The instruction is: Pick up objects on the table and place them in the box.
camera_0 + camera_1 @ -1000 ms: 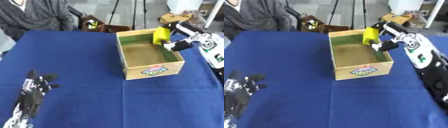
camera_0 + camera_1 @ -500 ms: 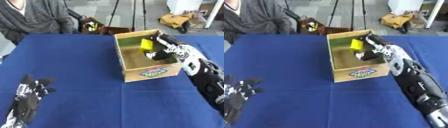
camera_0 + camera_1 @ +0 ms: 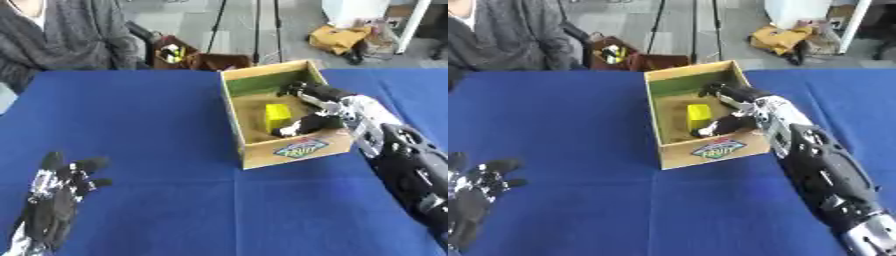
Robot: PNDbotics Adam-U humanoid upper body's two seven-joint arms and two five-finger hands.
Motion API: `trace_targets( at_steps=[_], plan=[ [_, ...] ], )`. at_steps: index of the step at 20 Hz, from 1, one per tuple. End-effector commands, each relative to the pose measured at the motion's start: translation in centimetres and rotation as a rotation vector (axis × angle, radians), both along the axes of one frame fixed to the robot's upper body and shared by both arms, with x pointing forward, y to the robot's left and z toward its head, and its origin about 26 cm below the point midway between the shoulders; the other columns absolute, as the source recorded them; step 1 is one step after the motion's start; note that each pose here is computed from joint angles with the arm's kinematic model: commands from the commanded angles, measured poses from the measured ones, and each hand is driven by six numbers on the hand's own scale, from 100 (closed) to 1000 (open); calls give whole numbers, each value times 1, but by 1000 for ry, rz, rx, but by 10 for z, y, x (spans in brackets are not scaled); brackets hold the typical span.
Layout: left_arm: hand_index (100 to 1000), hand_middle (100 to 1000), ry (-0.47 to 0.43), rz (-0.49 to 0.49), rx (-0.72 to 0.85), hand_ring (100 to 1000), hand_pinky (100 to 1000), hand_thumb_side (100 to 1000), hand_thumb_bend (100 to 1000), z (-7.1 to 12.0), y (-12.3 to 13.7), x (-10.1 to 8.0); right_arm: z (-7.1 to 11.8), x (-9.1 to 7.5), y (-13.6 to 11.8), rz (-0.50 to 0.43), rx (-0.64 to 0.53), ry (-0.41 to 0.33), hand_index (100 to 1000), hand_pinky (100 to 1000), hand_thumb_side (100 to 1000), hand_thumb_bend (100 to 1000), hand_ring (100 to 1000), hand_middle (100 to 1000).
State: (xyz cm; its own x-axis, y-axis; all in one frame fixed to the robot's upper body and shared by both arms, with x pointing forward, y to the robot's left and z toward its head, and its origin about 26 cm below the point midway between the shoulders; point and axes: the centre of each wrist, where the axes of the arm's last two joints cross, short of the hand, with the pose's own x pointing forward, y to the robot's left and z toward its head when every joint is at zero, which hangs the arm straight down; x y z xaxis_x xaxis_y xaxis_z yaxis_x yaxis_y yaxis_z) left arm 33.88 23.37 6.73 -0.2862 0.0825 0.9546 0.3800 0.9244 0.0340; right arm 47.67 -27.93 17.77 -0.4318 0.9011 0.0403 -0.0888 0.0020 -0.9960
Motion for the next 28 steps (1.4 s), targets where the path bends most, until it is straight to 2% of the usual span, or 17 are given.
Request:
trace_targets(
  at_steps=[1,3,4,6,8,9,10,11,12,13,14,17,21,24,28],
  plan=[
    [657,706,-31,-1,3,866,730,1000,421,8,1,1,30,-3,-5,-13,30,-114,962,946,672,859,990,974],
    [657,706,-24,6,4,866,730,1000,422,7,2,0,40,-8,-4,4,78,-164,944,936,684,838,981,956],
    [657,706,-22,9,4,866,730,1000,422,6,3,0,45,-10,-3,21,110,-189,908,895,681,711,950,903],
    [657,706,-18,15,5,866,730,1000,422,5,4,-1,54,-19,-3,66,177,-230,896,857,649,560,925,879],
    [657,706,-15,24,5,866,729,1000,423,3,6,-2,62,-30,-5,108,253,-258,892,834,633,486,919,865],
    [657,706,-14,28,5,866,730,1000,423,3,7,-2,64,-35,-7,124,291,-266,888,808,699,330,908,849],
    [657,706,-13,36,4,866,730,1000,423,3,8,-2,66,-42,-9,137,348,-277,884,799,719,297,904,842],
    [657,706,-14,43,4,867,730,1000,423,3,10,-2,66,-49,-11,147,406,-282,877,770,760,218,891,824],
    [657,706,-15,52,2,867,730,1000,424,3,11,-2,65,-58,-16,153,471,-285,875,759,766,197,887,818],
    [657,706,-16,61,1,867,730,1000,424,3,13,-3,64,-68,-20,156,532,-285,866,746,868,153,882,808],
    [657,706,-19,70,0,867,730,1000,424,3,15,-3,61,-77,-24,155,594,-278,861,734,777,167,878,795],
    [657,706,-27,94,-4,867,730,1000,423,5,19,-2,45,-105,-33,124,814,-222,840,706,796,123,868,758],
    [657,706,-36,123,-9,868,729,1000,422,7,24,-2,16,-132,-38,55,1043,-146,831,700,820,100,869,740],
    [657,706,-37,142,-14,868,729,1000,419,7,27,-3,-4,-146,-39,14,1179,-111,831,693,834,100,860,724],
    [657,706,-34,151,-18,868,729,1000,418,6,27,-3,-16,-159,-38,5,1258,-96,832,691,837,100,856,718]
  ],
)
